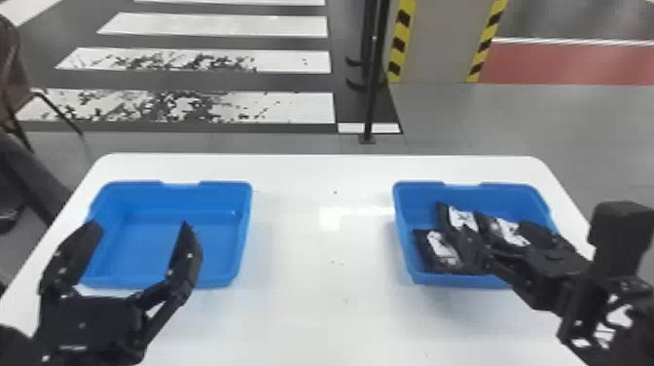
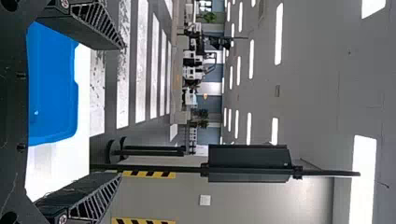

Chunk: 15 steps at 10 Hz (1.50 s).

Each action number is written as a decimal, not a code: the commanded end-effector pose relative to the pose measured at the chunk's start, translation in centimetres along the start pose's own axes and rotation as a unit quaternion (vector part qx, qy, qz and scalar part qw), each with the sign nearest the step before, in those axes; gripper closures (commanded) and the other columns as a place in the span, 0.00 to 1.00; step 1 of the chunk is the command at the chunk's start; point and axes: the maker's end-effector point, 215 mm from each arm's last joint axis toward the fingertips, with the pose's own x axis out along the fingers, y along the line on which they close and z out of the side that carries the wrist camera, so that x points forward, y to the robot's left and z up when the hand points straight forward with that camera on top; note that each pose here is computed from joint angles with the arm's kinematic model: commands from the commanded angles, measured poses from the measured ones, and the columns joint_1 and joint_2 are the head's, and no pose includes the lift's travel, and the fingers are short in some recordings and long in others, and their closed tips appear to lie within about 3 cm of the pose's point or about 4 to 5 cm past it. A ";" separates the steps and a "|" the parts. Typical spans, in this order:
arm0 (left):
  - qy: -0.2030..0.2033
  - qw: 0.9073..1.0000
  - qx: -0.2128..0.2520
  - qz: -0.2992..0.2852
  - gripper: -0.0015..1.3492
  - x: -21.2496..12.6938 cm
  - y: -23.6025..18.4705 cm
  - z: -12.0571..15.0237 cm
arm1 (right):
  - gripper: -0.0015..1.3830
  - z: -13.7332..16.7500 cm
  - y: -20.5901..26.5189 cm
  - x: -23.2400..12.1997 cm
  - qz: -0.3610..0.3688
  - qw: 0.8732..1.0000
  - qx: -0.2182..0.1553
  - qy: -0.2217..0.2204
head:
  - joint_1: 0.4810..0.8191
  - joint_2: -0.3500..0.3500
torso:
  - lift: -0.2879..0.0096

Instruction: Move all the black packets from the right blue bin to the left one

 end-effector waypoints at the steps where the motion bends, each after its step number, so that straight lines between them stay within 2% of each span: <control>1: 0.000 1.000 -0.001 -0.001 0.05 0.1 0.0 0.0 | 0.10 -1.9 -0.8 1.1 -0.006 0.998 0.005 0.058 | 0.63 0.45 | 0.50; 3: -0.003 1.000 -0.003 -0.003 0.05 0.1 -0.1 0.1 | 0.11 -3.8 -2.6 2.6 -0.020 0.993 0.012 0.115 | 0.63 0.43 | 0.50; 5: -0.005 1.000 -0.003 -0.004 0.05 0.2 -0.1 0.1 | 0.15 -5.3 -3.1 4.1 -0.019 0.989 0.023 0.142 | 0.63 0.41 | 0.50; 7: -0.008 1.000 -0.004 -0.005 0.05 0.3 -0.2 0.2 | 0.15 -6.9 -0.6 6.2 0.017 0.985 0.032 0.171 | 0.63 0.41 | 0.50; 9: -0.006 1.000 -0.004 -0.009 0.06 0.3 -0.3 -0.1 | 0.15 -7.2 1.2 7.1 0.037 0.982 0.030 0.181 | 0.63 0.47 | 0.50; 13: -0.008 1.000 -0.007 -0.012 0.06 0.3 -0.3 -0.3 | 0.16 -9.5 0.8 6.5 0.014 0.973 0.022 0.229 | 0.63 0.48 | 0.50; 15: -0.008 1.000 -0.009 -0.013 0.06 0.3 -0.4 -0.4 | 0.16 -10.2 1.7 7.9 0.031 0.971 0.041 0.232 | 0.63 0.48 | 0.50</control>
